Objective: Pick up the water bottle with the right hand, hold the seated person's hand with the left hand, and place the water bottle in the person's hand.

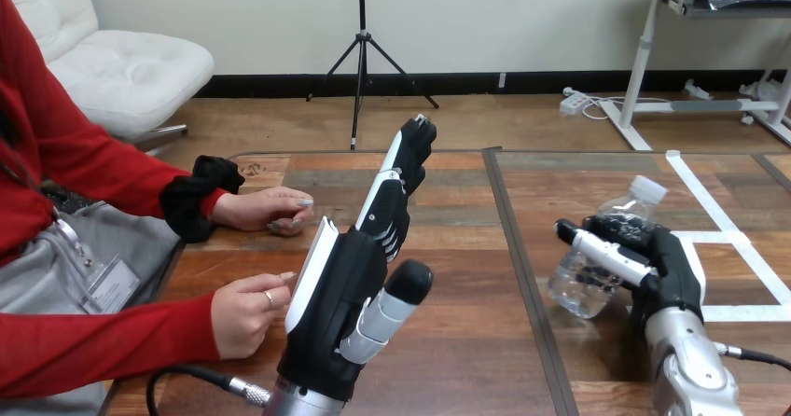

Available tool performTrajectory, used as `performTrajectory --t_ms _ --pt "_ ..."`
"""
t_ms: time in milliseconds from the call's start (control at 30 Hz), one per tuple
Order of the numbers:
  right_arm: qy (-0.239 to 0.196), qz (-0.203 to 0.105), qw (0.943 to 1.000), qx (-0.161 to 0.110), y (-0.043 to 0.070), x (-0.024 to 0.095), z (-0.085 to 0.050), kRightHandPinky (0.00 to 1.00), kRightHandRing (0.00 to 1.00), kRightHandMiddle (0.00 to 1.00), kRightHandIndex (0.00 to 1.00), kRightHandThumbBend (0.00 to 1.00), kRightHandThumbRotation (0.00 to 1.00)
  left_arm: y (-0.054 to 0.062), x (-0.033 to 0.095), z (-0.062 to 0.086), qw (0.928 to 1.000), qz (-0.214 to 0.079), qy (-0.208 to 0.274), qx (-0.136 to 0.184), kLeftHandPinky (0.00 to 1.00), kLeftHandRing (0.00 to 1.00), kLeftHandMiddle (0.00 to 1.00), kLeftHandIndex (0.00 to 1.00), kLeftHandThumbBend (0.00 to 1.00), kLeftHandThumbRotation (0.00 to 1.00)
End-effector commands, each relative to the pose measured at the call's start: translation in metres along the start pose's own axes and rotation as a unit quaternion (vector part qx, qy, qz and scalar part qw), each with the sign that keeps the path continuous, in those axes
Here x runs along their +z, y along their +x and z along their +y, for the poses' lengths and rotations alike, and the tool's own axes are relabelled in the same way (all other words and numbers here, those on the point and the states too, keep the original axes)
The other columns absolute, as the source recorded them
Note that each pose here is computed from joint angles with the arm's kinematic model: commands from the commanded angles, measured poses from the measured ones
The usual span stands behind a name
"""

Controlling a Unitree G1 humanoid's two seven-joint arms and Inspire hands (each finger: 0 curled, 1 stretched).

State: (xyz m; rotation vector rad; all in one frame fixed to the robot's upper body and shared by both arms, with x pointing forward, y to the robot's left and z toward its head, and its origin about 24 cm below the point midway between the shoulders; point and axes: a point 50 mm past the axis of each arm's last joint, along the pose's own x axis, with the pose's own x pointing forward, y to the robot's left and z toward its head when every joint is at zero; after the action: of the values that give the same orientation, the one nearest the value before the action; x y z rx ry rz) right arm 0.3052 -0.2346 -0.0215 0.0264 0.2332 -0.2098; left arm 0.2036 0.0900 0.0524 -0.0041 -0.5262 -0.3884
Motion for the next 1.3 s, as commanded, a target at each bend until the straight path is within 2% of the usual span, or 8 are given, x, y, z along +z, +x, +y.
performTrajectory --t_ms 0,367,567,867,967,1067,1133,1267 --pt "-0.006 -0.122 0.9922 0.024 0.006 0.05 0.007 0.3 0.35 0.41 0.38 0.74 0.0 0.015 0.008 0.01 0.9988 -0.032 0.036 0.002 1.0 1.0 1.0 1.0 0.83 1.0" --pt "-0.036 -0.158 0.9852 0.057 -0.007 0.06 0.008 0.3 0.34 0.4 0.38 0.75 0.0 0.016 0.008 0.016 0.9987 -0.029 0.042 -0.002 1.0 1.0 1.0 1.0 0.95 1.0" --pt "-0.045 -0.171 0.9809 0.081 -0.014 0.065 0.012 0.3 0.34 0.39 0.38 0.76 0.0 0.015 0.008 0.02 0.9987 -0.026 0.043 -0.001 1.0 1.0 1.0 1.0 0.98 0.97" --pt "-0.072 -0.19 0.9726 0.113 -0.026 0.071 0.015 0.3 0.34 0.4 0.39 0.75 0.0 0.014 0.01 0.026 0.9974 -0.039 0.06 0.008 1.0 1.0 1.0 1.0 0.99 0.92" --pt "-0.083 -0.195 0.9699 0.121 -0.029 0.072 0.017 0.3 0.34 0.4 0.39 0.76 0.0 0.014 0.011 0.029 0.9956 -0.044 0.079 0.024 0.98 0.99 1.0 1.0 0.99 0.9" --pt "-0.089 -0.199 0.9675 0.129 -0.033 0.074 0.019 0.3 0.35 0.4 0.4 0.77 0.0 0.013 0.011 0.031 0.9934 -0.036 0.097 0.051 0.96 0.98 1.0 1.0 0.99 0.89" --pt "-0.1 -0.204 0.9642 0.137 -0.035 0.074 0.02 0.31 0.35 0.41 0.4 0.77 0.0 0.012 0.01 0.034 0.9915 -0.025 0.105 0.072 0.94 0.98 1.0 1.0 1.0 0.88" --pt "-0.108 -0.209 0.9613 0.144 -0.039 0.075 0.022 0.31 0.36 0.41 0.4 0.78 0.0 0.01 0.008 0.037 0.9883 -0.003 0.114 0.1 0.95 0.99 1.0 1.0 1.0 0.88"
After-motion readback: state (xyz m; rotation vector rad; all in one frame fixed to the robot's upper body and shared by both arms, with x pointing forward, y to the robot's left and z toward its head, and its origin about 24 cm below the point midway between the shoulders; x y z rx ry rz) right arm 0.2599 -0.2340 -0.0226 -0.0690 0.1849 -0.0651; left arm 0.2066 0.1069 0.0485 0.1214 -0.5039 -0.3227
